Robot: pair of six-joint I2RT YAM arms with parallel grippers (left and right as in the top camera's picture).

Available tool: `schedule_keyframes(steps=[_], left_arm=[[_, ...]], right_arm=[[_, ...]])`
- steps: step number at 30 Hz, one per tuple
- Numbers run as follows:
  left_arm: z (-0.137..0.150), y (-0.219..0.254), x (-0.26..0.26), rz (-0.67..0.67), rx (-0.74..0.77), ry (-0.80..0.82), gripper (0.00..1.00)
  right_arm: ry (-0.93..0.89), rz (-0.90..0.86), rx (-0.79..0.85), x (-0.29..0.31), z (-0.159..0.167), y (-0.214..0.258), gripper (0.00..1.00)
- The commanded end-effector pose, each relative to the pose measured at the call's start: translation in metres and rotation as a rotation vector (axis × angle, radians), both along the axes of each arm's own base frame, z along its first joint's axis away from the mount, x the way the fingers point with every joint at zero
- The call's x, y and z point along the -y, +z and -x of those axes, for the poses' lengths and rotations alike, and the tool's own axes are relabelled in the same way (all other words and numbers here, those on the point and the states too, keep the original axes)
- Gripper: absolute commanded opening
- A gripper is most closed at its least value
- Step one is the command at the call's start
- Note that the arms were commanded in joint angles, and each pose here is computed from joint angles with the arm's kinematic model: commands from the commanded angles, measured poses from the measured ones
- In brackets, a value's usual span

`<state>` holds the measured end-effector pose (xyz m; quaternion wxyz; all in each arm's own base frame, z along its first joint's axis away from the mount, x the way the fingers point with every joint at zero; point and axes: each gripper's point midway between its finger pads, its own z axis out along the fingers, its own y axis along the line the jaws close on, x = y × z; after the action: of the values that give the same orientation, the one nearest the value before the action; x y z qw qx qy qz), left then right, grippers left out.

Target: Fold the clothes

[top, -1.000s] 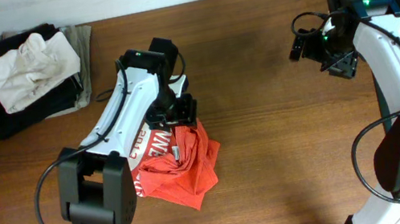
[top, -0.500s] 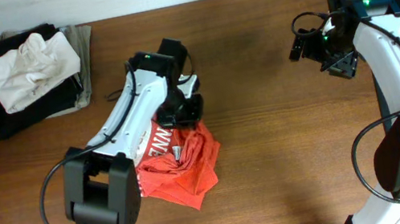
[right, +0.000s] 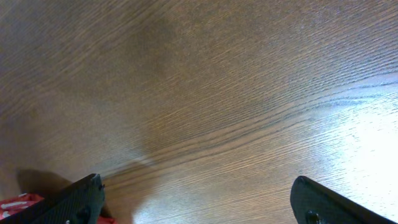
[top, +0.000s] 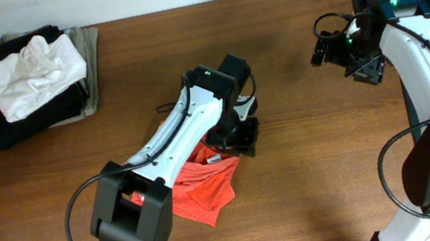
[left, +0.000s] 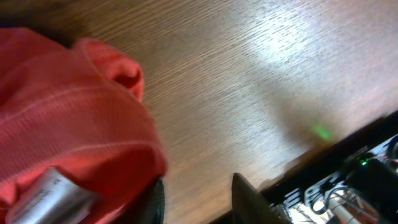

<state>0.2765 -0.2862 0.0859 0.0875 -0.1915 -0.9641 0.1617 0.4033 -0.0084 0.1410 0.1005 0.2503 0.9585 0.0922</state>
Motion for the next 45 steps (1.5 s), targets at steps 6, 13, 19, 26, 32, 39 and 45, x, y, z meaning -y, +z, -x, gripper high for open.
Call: schedule_keyframes(steps=[6, 13, 19, 26, 32, 39, 45], left_arm=[[0.029, 0.009, 0.027, 0.028, -0.020, -0.086, 0.55], [-0.010, 0.082, -0.018, -0.107, 0.181, -0.049, 0.55], [-0.038, 0.098, -0.127, -0.359, 0.181, 0.119, 0.66], [-0.037, 0.070, -0.186, -0.364, 0.005, 0.277, 0.99], [-0.026, 0.020, -0.193, -0.369, -0.066, 0.281, 0.99], [-0.003, -0.018, -0.170, -0.203, -0.157, 0.198, 0.94], [0.007, -0.014, -0.160, -0.133, -0.202, 0.158, 0.38]], right_arm=[[-0.008, 0.013, 0.004, 0.004, 0.000, 0.002, 0.99], [-0.008, 0.013, 0.004, 0.004, 0.000, 0.002, 0.99], [-0.008, 0.013, 0.004, 0.004, 0.000, 0.002, 0.99], [-0.008, 0.013, 0.004, 0.004, 0.000, 0.002, 0.99], [-0.008, 0.013, 0.004, 0.004, 0.000, 0.002, 0.99], [-0.008, 0.013, 0.004, 0.004, 0.000, 0.002, 0.99], [-0.008, 0.013, 0.004, 0.004, 0.000, 0.002, 0.99]])
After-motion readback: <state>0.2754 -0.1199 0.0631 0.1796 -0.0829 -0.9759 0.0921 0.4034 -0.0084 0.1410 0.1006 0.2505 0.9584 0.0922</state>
